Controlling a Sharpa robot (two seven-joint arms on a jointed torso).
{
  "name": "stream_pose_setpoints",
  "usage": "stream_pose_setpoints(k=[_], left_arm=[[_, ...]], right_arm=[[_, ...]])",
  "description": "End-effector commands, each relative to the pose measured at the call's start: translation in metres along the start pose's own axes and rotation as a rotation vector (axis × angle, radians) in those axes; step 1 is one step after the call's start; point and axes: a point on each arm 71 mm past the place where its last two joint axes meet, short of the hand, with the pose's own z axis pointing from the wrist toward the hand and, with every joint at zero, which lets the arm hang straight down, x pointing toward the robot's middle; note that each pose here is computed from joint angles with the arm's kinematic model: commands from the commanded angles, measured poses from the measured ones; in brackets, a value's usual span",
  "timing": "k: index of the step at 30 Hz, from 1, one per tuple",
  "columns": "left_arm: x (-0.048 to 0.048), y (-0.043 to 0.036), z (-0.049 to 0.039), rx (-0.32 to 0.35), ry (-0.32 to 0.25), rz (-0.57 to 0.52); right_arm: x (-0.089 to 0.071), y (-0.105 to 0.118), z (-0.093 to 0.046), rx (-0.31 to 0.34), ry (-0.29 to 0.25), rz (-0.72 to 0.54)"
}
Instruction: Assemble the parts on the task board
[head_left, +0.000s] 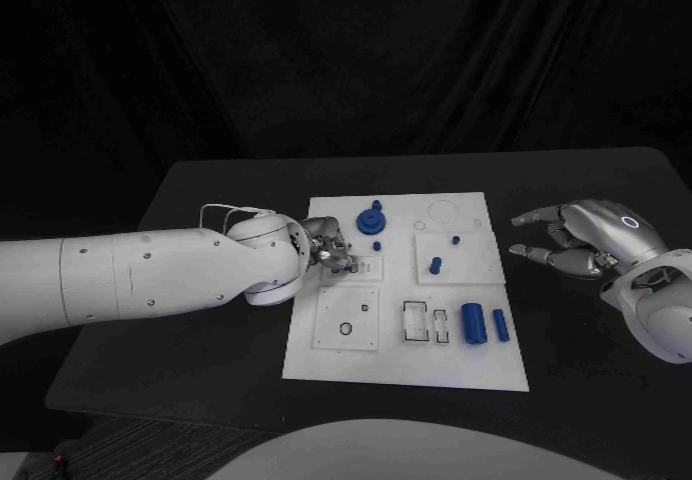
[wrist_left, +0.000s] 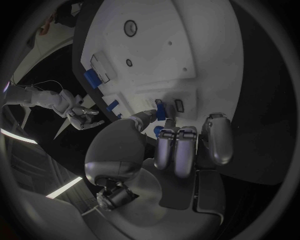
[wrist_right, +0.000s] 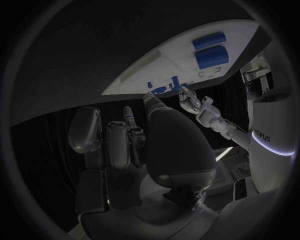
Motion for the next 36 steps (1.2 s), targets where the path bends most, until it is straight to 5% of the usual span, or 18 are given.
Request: stream_pose_setpoints(k=[1,13,23,36], left_arm=[[0.0016,-0.0016,-0.0009,0.030,-0.006,-0.017],[-0.0143,0.0010,-0.0043,0.093,-0.122,-0.131],[-0.0224,0.0063,0.0004,0.060,-0.073,-0.237],[-0.0197,0.0032,0.0041,0.071,-0.051,-0.183]], right_arm=[[0.000,-0.001,-0.001,0.010,-0.011,-0.003],[-0.004,0.020,0.000,-0.080,-0.079,0.031],[0.001,0.048,0.002,-0.170,-0.095,0.074],[0.006,0.052,0.002,-0.182,-0.079,0.080]])
